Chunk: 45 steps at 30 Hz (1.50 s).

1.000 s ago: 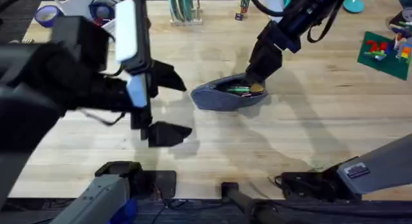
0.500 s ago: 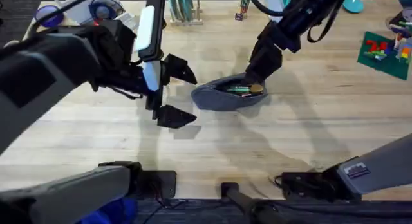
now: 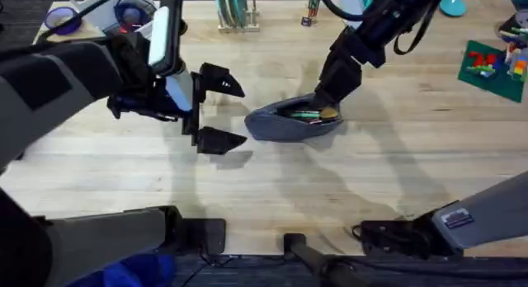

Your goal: Unzip the bag, pick up the pens from the table one at a time and place them inside, then zip the bag closed.

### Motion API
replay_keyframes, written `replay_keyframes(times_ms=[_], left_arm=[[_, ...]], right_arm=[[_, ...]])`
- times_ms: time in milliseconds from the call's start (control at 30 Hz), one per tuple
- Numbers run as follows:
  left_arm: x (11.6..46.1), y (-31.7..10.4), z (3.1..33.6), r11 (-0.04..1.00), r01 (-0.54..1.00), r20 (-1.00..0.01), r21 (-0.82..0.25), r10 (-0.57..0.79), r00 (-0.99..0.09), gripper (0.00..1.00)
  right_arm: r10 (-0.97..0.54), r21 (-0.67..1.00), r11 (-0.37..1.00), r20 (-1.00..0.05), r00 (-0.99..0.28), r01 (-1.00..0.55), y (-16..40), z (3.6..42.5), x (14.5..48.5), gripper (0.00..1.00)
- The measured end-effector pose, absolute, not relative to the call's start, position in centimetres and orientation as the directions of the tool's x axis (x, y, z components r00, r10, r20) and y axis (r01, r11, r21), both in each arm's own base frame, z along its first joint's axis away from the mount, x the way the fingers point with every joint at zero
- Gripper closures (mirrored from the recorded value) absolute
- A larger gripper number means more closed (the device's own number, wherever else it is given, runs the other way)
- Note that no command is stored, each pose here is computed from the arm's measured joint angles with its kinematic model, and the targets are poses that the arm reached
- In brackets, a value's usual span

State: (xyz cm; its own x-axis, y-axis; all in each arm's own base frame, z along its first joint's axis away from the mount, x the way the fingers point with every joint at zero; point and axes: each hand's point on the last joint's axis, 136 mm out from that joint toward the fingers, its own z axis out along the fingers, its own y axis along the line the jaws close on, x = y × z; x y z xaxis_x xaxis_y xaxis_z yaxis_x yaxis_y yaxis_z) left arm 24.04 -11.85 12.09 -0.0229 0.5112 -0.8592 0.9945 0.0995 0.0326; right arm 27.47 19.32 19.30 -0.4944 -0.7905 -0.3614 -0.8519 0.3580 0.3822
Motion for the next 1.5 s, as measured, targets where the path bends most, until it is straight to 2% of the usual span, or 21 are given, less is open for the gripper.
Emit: replay_keyframes(times_ms=[267,433,567,733,900,1167,1333,1500], left_arm=[[22.9,-12.2,10.9,0.091,0.995,-0.884,0.043,0.468,-0.005,0.006],[23.1,-12.5,11.1,0.091,0.994,-0.896,0.064,0.444,0.017,0.006],[23.1,-12.5,11.3,0.092,0.994,-0.901,0.066,0.434,0.019,0.006],[23.1,-12.6,11.4,0.092,0.994,-0.902,0.066,0.431,0.02,0.006],[23.1,-12.6,11.4,0.092,0.994,-0.902,0.066,0.431,0.02,0.006],[23.1,-12.6,11.4,0.092,0.994,-0.902,0.066,0.431,0.02,0.006],[23.1,-12.6,11.4,0.092,0.994,-0.902,0.066,0.431,0.02,0.005],[23.1,-12.6,11.4,0.092,0.994,-0.902,0.066,0.431,0.02,0.005]], right_arm=[[-0.791,0.382,0.358,-0.361,-0.494,-0.852,19.3,19.3,27.5,0.004],[-0.79,0.384,0.36,-0.359,-0.497,-0.85,19.3,19.3,27.4,0.004],[-0.764,0.434,0.424,-0.299,-0.571,-0.795,19.0,19.3,26.6,0.004],[-0.662,0.489,0.569,-0.205,-0.721,-0.661,19.1,19.3,26.6,0.004],[-0.575,0.527,0.646,-0.141,-0.806,-0.553,19.3,19.5,26.5,0.004],[-0.514,0.634,0.586,-0.19,-0.837,-0.504,21.6,20.5,26.9,0.006],[-0.488,0.662,0.603,-0.136,-0.862,-0.446,22.1,19.1,26.3,0.006],[-0.492,0.608,0.664,-0.083,-0.867,-0.435,23.1,18.0,25.5,0.006]])
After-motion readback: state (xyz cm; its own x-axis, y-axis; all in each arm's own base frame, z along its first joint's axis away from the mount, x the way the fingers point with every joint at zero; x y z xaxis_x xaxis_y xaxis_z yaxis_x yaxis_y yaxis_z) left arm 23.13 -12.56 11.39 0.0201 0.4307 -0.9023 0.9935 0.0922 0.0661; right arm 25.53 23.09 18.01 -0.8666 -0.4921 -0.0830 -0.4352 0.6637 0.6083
